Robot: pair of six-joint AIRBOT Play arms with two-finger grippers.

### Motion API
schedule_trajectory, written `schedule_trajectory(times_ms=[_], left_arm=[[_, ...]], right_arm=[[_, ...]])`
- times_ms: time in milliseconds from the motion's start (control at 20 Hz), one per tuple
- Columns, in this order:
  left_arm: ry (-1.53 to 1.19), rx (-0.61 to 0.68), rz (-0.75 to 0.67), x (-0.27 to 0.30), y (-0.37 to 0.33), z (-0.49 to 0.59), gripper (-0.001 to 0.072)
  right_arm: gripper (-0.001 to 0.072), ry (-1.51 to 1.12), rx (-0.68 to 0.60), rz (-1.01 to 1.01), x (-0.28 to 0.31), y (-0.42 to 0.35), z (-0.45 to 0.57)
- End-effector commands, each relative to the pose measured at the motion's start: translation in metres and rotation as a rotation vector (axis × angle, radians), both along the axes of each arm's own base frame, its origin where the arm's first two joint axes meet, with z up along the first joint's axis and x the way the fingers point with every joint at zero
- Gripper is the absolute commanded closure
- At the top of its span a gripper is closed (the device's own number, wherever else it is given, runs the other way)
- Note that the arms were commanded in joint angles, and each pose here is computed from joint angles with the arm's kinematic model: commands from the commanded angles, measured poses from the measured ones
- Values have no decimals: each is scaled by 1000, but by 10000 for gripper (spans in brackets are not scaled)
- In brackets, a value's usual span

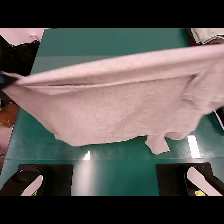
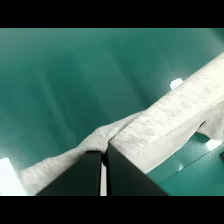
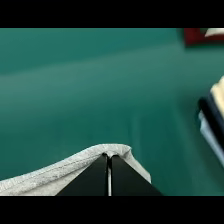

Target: Fold the shirts.

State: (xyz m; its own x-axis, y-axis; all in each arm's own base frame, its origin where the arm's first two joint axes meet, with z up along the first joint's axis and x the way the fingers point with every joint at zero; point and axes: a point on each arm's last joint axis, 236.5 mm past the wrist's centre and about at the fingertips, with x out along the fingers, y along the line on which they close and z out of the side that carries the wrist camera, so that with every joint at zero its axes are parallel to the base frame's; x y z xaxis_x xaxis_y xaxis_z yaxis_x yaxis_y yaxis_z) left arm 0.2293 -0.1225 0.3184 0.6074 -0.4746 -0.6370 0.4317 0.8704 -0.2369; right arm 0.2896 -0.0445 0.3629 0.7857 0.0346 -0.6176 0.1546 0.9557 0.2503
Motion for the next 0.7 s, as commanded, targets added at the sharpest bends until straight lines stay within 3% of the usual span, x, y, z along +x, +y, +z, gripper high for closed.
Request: schedule_trajectory(times_ms=[0,350,650], left_arm=[[144,61,67,35,13,-82,684],[85,152,254,133,48,-199,685],[98,182,285,190,51,-257,684]], right_arm=[[701,293,100,124,40,21,-88],[701,305,-151,287,150,92,-201],[698,198,-148,299,195,121,-253]])
